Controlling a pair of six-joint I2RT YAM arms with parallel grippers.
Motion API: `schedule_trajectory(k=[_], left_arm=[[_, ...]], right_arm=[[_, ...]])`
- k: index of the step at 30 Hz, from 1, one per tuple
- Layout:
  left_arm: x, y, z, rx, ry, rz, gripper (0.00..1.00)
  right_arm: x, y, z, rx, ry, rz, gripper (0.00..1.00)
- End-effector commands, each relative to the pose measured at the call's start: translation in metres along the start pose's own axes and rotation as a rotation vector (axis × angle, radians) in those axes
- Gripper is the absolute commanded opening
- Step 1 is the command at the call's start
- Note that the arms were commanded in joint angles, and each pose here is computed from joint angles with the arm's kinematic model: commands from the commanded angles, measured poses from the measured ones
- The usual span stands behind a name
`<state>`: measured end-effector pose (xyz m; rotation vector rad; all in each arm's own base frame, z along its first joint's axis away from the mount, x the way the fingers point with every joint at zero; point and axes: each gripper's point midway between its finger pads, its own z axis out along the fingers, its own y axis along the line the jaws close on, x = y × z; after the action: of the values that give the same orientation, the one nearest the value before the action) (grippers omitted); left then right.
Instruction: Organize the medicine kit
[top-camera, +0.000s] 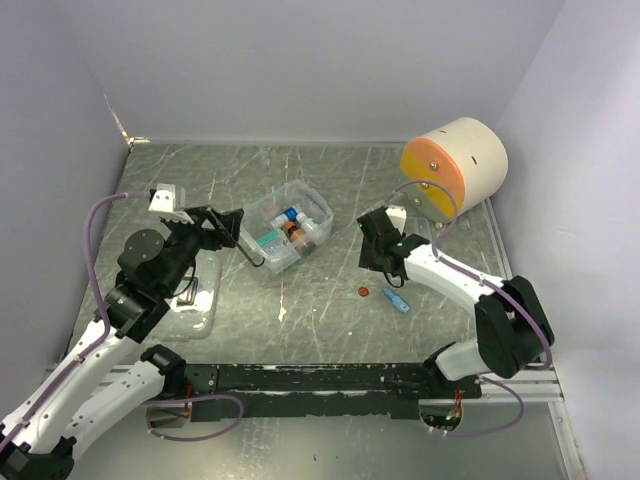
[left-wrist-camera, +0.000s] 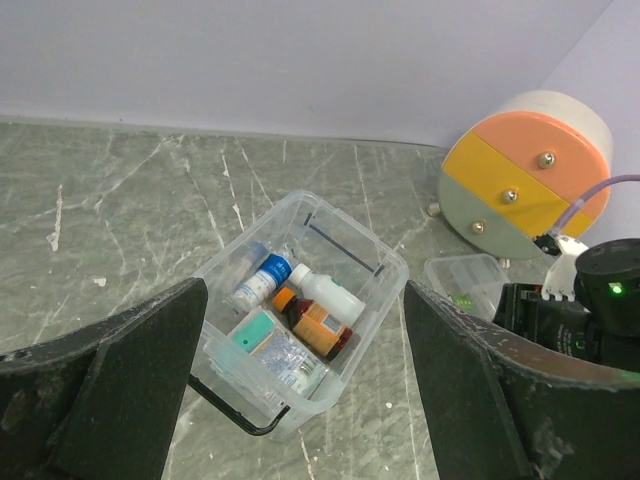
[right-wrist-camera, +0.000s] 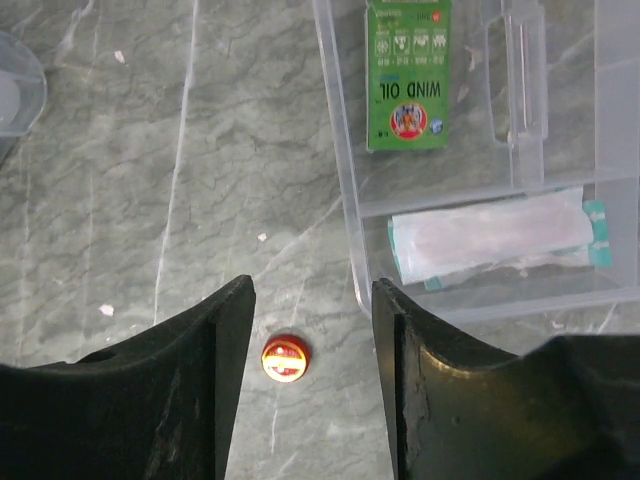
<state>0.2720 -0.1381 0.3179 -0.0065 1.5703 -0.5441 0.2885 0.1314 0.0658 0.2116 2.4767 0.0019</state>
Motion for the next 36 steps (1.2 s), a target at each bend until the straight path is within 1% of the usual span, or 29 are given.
schedule_trajectory(k=[1, 7, 10, 15, 20, 24, 27, 31, 36], left_arm=[[-0.016, -0.007, -0.001, 0.026, -0.042, -0.01, 0.91], [-0.017, -0.006, -0.002, 0.023, -0.045, -0.008, 0.91], [-0.018, -0.005, -0.003, 0.016, -0.049, -0.008, 0.91], [-0.018, -0.005, -0.003, 0.018, -0.05, -0.007, 0.91], [-0.018, -0.006, -0.003, 0.021, -0.048, -0.008, 0.91], [-0.018, -0.005, -0.003, 0.02, -0.05, -0.008, 0.91], [-0.018, -0.005, -0.003, 0.017, -0.051, -0.008, 0.91], [-0.017, -0.006, -0.002, 0.02, -0.047, -0.009, 0.91], [-0.016, -0.007, 0.0, 0.027, -0.042, -0.01, 0.91]], right_arm=[[-0.014, 0.0, 0.014, 0.041, -0.005, -0.039, 0.49], [-0.006, 0.0, 0.035, 0.078, 0.061, -0.059, 0.38], [-0.005, 0.0, 0.036, 0.079, 0.059, -0.051, 0.38], [-0.011, 0.007, 0.025, 0.012, 0.033, -0.045, 0.38], [-0.014, 0.003, 0.015, -0.002, 0.004, -0.057, 0.39], [0.008, 0.009, 0.014, -0.057, 0.09, -0.113, 0.4], [0.03, 0.012, 0.008, -0.081, 0.149, -0.157, 0.45], [0.047, 0.01, -0.001, -0.096, 0.201, -0.167, 0.5], [0.06, 0.011, 0.0, -0.115, 0.247, -0.19, 0.51]])
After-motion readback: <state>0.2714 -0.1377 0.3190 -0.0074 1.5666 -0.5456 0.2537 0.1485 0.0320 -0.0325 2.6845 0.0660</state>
